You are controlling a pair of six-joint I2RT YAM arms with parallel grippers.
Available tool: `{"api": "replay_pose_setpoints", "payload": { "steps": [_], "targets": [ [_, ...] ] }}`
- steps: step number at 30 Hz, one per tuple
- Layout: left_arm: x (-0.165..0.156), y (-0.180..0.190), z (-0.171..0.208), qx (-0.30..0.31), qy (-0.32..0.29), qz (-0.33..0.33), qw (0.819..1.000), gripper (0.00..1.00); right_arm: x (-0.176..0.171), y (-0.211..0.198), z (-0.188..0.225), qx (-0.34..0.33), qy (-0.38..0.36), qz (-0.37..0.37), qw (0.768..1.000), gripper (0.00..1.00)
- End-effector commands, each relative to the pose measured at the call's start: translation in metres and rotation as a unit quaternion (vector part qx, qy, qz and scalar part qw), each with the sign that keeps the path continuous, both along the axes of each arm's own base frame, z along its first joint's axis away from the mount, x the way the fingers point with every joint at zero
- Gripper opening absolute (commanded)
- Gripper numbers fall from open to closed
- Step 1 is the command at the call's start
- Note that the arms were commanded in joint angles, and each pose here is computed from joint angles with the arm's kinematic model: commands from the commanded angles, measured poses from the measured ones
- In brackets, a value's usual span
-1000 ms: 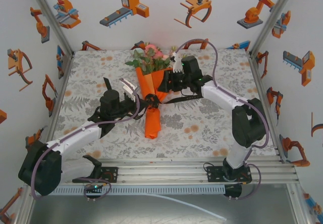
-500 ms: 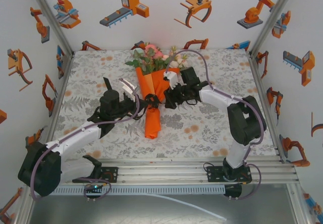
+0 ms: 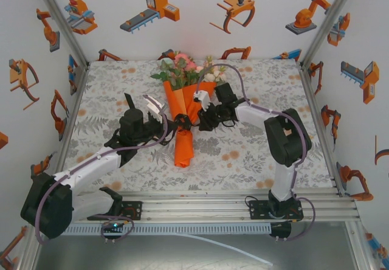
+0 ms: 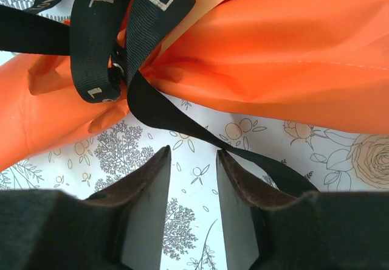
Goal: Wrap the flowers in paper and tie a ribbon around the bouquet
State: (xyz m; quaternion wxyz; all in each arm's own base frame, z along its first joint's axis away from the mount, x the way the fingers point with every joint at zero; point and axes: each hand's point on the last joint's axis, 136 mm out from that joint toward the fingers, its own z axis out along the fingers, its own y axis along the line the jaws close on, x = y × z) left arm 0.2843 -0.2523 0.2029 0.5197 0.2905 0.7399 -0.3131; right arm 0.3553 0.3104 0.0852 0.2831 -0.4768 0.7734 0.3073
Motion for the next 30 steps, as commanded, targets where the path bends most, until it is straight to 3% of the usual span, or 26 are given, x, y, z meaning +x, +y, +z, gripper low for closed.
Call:
{"api": "replay_pose_setpoints", "payload": {
  "steps": [1, 5, 14, 21, 26, 30],
  "targets": [
    [-0.003, -0.001, 0.005, -0.004, -0.01, -0.005, 1.0, 0.0, -0.001, 0.0, 0.033, 0.034, -0.049, 0.016, 0.998, 0.51],
    [-0.003, -0.002, 0.006, -0.008, -0.01, -0.006, 1.0, 0.0, -0.004, 0.003, 0.03, 0.044, -0.072, 0.048, 0.995, 0.59],
    [-0.002, -0.001, 0.006, -0.004, -0.01, -0.004, 1.0, 0.0, 0.0, 0.014, 0.021, 0.069, -0.08, 0.075, 0.992, 0.6],
    [-0.001, -0.003, 0.005, -0.006, -0.008, -0.006, 1.0, 0.0, -0.007, 0.015, 0.016, 0.071, -0.051, 0.083, 0.993, 0.39],
    [-0.001, -0.003, 0.005, -0.006, -0.008, -0.006, 1.0, 0.0, -0.012, 0.014, 0.026, 0.082, -0.046, 0.084, 0.992, 0.01],
    [-0.002, -0.002, 0.004, -0.004, -0.009, -0.005, 1.0, 0.0, -0.019, 0.01, 0.034, 0.089, -0.046, 0.082, 0.992, 0.0]
  ]
}}
